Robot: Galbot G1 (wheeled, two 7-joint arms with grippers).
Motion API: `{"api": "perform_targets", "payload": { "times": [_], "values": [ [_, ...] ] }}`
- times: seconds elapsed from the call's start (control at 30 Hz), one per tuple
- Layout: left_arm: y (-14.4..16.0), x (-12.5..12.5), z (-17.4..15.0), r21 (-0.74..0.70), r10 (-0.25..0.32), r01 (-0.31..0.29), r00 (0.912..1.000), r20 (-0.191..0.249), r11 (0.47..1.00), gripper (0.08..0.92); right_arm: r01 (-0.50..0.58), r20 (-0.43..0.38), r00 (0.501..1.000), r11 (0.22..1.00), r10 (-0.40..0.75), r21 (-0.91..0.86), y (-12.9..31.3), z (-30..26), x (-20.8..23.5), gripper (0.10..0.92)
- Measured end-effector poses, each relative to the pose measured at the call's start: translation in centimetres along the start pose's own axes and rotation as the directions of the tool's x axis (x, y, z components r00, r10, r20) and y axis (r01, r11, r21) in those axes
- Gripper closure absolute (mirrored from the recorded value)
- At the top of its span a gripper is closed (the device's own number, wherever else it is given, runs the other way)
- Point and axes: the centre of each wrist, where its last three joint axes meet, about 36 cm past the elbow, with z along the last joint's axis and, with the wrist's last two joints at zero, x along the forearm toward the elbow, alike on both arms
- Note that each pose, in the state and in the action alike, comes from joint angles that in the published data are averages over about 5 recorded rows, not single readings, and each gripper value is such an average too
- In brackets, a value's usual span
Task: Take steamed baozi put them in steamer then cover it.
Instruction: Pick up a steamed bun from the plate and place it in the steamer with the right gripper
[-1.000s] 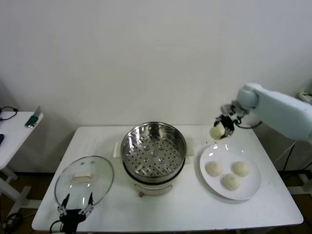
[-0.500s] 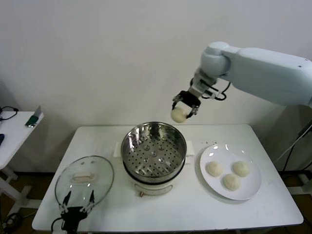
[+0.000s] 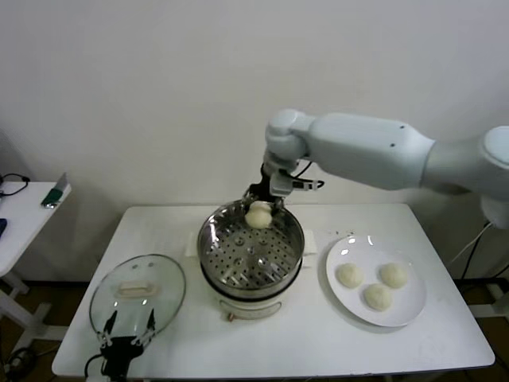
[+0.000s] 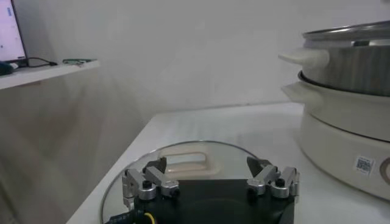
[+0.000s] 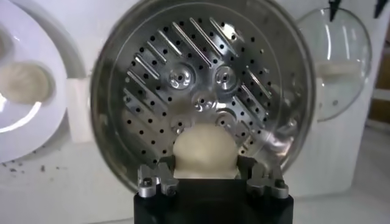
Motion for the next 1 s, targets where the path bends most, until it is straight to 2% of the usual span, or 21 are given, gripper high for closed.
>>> {"api": "perform_targets", "payload": {
  "times": [0.4, 0.6, 0.8, 1.0],
  "values": [
    [0.0, -0.2, 0.4, 0.005, -0.011, 0.011, 0.9999, 0.002, 1.000, 0.177, 0.028, 0.001, 1.000, 0.998, -0.029, 0.047, -1.3, 0.8, -4.5, 0.337],
    [-0.1, -0.1, 0.4, 0.006, -0.014, 0.014, 0.9999, 0.003, 1.000, 0.177, 0.012, 0.009, 1.000, 0.999, -0.012, 0.046, -1.4, 1.2, -5.2, 0.217],
    [-0.2, -0.1, 0.3, 0.003, -0.015, 0.014, 0.9999, 0.005, 1.000, 0.177, -0.022, 0.020, 1.000, 1.000, 0.022, 0.014, -1.0, 1.5, -4.1, 0.200],
    [-0.3, -0.1, 0.3, -0.002, -0.013, 0.013, 0.9999, 0.005, 1.000, 0.177, -0.040, 0.040, 0.998, 0.994, 0.045, -0.106, 1.3, 1.9, 0.5, 0.199]
  ]
}}
